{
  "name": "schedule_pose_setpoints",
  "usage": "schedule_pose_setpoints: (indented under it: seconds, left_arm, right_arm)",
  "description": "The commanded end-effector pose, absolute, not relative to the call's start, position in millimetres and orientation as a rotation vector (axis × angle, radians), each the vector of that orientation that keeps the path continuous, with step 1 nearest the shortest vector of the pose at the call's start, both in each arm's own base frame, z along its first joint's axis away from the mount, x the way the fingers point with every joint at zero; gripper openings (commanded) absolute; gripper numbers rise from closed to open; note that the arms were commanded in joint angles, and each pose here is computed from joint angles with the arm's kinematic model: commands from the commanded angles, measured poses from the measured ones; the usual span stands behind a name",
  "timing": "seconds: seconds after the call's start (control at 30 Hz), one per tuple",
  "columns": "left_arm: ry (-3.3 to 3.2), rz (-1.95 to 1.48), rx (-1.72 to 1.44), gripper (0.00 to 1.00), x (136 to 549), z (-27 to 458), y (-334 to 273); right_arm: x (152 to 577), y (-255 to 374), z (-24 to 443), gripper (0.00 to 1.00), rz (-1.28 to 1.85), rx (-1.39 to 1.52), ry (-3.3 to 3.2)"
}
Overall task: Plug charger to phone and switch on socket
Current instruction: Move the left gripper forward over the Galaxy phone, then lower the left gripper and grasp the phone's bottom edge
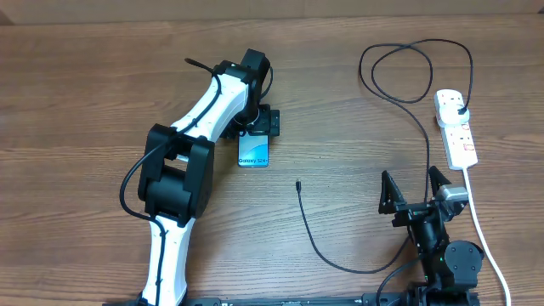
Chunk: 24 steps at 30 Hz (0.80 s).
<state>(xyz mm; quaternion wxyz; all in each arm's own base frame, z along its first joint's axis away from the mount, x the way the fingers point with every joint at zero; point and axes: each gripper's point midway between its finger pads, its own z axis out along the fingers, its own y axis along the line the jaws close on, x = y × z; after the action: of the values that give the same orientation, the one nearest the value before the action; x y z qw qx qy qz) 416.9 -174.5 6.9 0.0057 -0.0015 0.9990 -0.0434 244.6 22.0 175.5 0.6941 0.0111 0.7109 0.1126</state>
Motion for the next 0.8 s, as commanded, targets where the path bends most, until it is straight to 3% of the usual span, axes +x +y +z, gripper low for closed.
schedule_pose_setpoints:
  seconds: [0.0,0.57,0.77]
  left_arm:
    - [3.152,-0.099,-0.038,1.00,410.7,-4.6,-174.1]
    - [3.146,0.023,-0.042,1.00,403.7,-6.2,-175.7]
    - [3.164,0.035,-0.043,0.92,398.0,-10.4,-173.3]
  right_arm:
    - [244.9,20.9,173.2,1.00,0.243,0.030,1.585]
    - [244.9,20.8,173.2,1.00,0.243,0.030,1.585]
    - [244.9,20.9,173.2,1.00,0.243,0.030,1.585]
